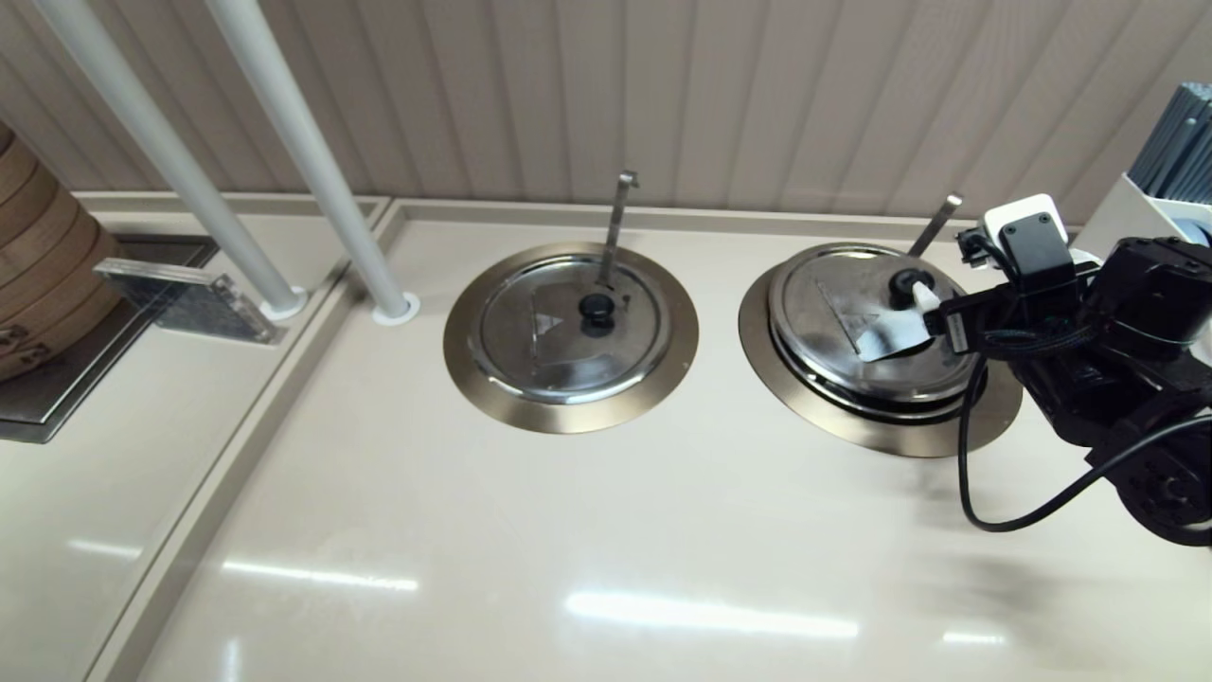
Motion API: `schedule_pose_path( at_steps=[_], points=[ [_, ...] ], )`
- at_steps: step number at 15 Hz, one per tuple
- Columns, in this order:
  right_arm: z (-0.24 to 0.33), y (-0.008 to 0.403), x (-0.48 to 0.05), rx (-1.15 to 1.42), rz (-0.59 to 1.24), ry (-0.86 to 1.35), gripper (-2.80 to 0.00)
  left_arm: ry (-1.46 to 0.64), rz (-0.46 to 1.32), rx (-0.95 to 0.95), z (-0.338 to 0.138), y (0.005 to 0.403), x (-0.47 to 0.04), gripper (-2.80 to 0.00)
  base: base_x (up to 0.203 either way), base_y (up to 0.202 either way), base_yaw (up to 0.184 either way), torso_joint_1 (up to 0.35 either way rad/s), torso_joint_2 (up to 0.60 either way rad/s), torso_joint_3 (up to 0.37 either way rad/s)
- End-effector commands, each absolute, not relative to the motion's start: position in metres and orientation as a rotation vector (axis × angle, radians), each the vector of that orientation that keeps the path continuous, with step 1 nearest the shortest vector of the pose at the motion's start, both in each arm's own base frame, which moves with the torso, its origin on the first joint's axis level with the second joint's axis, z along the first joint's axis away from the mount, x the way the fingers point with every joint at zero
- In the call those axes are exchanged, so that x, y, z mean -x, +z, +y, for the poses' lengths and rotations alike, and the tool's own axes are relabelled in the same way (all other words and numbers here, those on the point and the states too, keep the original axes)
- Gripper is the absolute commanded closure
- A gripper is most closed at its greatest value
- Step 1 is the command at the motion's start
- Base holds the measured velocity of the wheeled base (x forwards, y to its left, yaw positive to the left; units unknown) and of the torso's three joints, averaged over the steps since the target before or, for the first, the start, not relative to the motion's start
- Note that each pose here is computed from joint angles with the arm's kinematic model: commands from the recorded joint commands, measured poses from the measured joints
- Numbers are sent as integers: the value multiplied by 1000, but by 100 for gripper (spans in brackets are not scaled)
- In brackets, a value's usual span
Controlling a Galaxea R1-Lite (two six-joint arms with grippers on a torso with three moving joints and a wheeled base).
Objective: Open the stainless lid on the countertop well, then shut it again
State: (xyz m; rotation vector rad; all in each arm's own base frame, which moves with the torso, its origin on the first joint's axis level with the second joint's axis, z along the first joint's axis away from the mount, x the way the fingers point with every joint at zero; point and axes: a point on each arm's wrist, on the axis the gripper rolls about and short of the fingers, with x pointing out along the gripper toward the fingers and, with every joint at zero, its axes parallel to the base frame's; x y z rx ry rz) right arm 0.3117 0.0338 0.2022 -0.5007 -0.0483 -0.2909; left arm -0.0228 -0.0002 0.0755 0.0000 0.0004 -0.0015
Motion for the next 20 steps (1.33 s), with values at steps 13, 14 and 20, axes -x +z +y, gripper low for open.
schedule_pose_path(
  at_steps=[13, 14, 20],
  points=[
    [51, 182, -321, 406, 31, -207, -280, -2, 2, 0, 0, 76, 23, 0, 0, 0, 0, 0, 0, 0],
    [51, 178, -330, 375, 31, -210, -280, -2, 2, 0, 0, 76, 23, 0, 0, 0, 0, 0, 0, 0],
    [39, 174, -359, 227, 6, -260, -280, -2, 2, 0, 0, 76, 23, 0, 0, 0, 0, 0, 0, 0]
  ],
)
